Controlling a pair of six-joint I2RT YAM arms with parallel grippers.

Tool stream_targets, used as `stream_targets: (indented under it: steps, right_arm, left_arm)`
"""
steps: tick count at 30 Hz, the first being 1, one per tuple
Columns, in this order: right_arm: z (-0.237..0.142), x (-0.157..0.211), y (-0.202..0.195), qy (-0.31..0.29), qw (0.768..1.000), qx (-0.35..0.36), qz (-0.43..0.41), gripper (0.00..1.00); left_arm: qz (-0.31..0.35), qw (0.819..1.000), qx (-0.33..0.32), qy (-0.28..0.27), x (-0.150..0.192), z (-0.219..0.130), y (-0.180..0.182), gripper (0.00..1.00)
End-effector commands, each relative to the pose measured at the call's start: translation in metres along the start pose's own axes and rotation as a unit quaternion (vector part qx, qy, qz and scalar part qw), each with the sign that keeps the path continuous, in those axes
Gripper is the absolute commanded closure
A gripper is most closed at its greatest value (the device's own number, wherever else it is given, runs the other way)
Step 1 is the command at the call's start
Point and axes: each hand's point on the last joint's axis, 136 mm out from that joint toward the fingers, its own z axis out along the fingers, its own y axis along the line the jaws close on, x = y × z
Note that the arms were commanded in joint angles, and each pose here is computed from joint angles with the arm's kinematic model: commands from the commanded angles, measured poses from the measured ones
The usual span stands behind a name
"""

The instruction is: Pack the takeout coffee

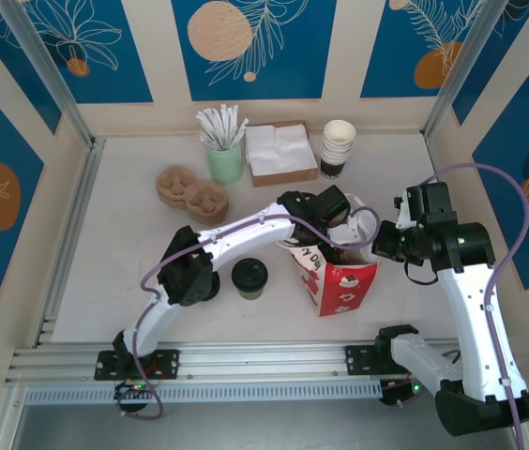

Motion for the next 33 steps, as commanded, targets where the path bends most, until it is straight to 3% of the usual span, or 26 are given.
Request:
stream_targets:
  steps: [1, 9, 22, 33]
  right_arm:
    - [-0.003, 0.002, 0.001, -0.007, 1.0, -0.004, 0.001, 1.0]
    - [0.001, 0.005, 0.002, 0.0, 1.0, -0.009, 0.005, 1.0]
    - [0.006, 0.015, -0.004, 0.013, 1.0, 0.002, 0.012, 1.0]
    - [-0.001, 0.013, -0.015, 0.008, 0.999, 0.038, 0.034, 1.0]
  left_arm:
    - [0.008, 0.999, 0.01, 0.036, 0.013, 0.02, -0.007, 0.65]
    - [0.007, 1.0, 0.007, 0.019, 0.004, 0.012, -0.009, 0.58]
    - [0.017, 0.999, 0.007, -0.048, -0.031, -0.04, -0.023, 0.26]
    - [0.017, 0.994, 0.009, -0.112, -0.054, -0.097, -0.041, 0.22]
